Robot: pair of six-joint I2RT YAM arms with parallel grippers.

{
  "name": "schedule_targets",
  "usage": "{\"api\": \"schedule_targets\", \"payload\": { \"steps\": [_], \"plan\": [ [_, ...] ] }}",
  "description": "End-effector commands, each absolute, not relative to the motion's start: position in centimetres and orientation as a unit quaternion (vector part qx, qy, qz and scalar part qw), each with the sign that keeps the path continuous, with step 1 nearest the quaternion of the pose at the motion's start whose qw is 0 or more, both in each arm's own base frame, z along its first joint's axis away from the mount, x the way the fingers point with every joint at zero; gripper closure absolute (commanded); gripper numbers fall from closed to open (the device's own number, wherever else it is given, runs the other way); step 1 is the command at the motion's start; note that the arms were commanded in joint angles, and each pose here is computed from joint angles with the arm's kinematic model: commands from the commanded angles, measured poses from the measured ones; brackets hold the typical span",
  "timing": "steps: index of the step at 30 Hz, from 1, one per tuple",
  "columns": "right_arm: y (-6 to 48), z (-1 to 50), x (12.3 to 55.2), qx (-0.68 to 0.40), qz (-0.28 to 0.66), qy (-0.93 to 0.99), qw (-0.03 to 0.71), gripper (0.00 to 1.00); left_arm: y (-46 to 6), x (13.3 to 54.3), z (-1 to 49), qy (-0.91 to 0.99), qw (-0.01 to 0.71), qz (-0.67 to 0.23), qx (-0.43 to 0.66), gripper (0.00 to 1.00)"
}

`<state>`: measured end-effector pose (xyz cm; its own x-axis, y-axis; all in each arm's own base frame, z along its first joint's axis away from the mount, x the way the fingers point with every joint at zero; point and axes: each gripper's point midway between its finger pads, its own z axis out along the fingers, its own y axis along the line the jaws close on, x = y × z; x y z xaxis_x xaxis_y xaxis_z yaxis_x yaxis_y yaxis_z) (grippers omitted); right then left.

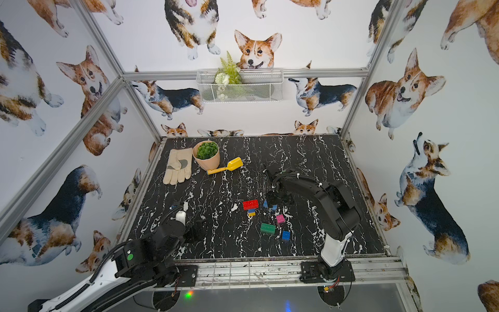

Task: Assemble a spoon with lego
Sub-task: Move the lego brick at the center of the board, then pick up the lego brick from the center of the board.

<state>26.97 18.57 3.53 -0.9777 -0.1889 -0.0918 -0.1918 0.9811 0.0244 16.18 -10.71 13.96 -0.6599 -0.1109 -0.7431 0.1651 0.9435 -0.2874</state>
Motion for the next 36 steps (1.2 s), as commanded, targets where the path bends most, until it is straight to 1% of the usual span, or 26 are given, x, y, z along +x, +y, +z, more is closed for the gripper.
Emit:
{"api": "schedule_targets", "payload": {
  "steps": [1, 8, 14, 17, 19, 21, 23, 24, 28, 31, 32, 33, 34, 36],
  "plan": [
    [17.5, 3.5, 27.2, -0.095, -0.008, 0.995, 0.043, 0.24, -10.8, 16.3, 14.3, 0.893, 0.417, -0.171, 0.012, 0.0],
    [16.2, 4.1, 29.6, -0.074, -0.026, 0.996, 0.047, 0.24, -10.8, 16.3, 14.2, 0.893, 0.416, -0.173, 0.013, 0.0],
    [17.3, 5.6, 28.8, -0.058, 0.029, 0.996, 0.065, 0.21, -11.1, 16.3, 14.3, 0.892, 0.415, -0.176, 0.016, 0.0],
    [17.8, 6.5, 27.9, -0.052, 0.061, 0.994, 0.071, 0.19, -12.4, 16.2, 14.2, 0.892, 0.405, -0.196, 0.032, 0.0],
    [18.1, 7.2, 27.4, -0.049, 0.085, 0.992, 0.081, 0.16, -14.4, 16.1, 14.5, 0.889, 0.393, -0.231, 0.046, 0.0],
    [17.9, 7.8, 26.7, -0.048, 0.098, 0.99, 0.094, 0.11, -16.8, 16.0, 14.7, 0.889, 0.372, -0.258, 0.064, 0.01],
    [17.4, 8.3, 26.3, -0.049, 0.102, 0.988, 0.106, 0.05, -19.0, 15.7, 14.7, 0.894, 0.353, -0.261, 0.089, 0.01],
    [17.0, 8.6, 26.1, -0.048, 0.104, 0.987, 0.111, 0.0, -20.3, 15.4, 15.1, 0.895, 0.348, -0.257, 0.107, 0.01],
    [14.8, 9.0, 25.6, -0.022, 0.117, 0.985, 0.127, 0.01, -25.6, 13.8, 16.3, 0.896, 0.335, -0.231, 0.175, 0.01],
    [13.3, 10.1, 25.4, 0.013, 0.146, 0.978, 0.146, 0.0, -30.7, 12.2, 15.7, 0.897, 0.283, -0.26, 0.217, 0.01],
    [12.8, 10.7, 25.4, 0.024, 0.152, 0.976, 0.157, 0.01, -32.0, 11.8, 14.8, 0.901, 0.26, -0.26, 0.229, 0.01],
    [12.2, 11.4, 25.2, 0.033, 0.156, 0.973, 0.169, 0.01, -33.5, 12.0, 15.0, 0.903, 0.254, -0.255, 0.234, 0.01],
    [11.8, 12.1, 25.1, 0.04, 0.16, 0.97, 0.178, 0.01, -34.1, 12.2, 14.2, 0.91, 0.244, -0.235, 0.24, 0.02],
    [11.1, 13.7, 24.6, 0.05, 0.171, 0.963, 0.204, 0.0, -35.8, 12.0, 13.1, 0.915, 0.218, -0.226, 0.255, 0.03]
  ]
}}
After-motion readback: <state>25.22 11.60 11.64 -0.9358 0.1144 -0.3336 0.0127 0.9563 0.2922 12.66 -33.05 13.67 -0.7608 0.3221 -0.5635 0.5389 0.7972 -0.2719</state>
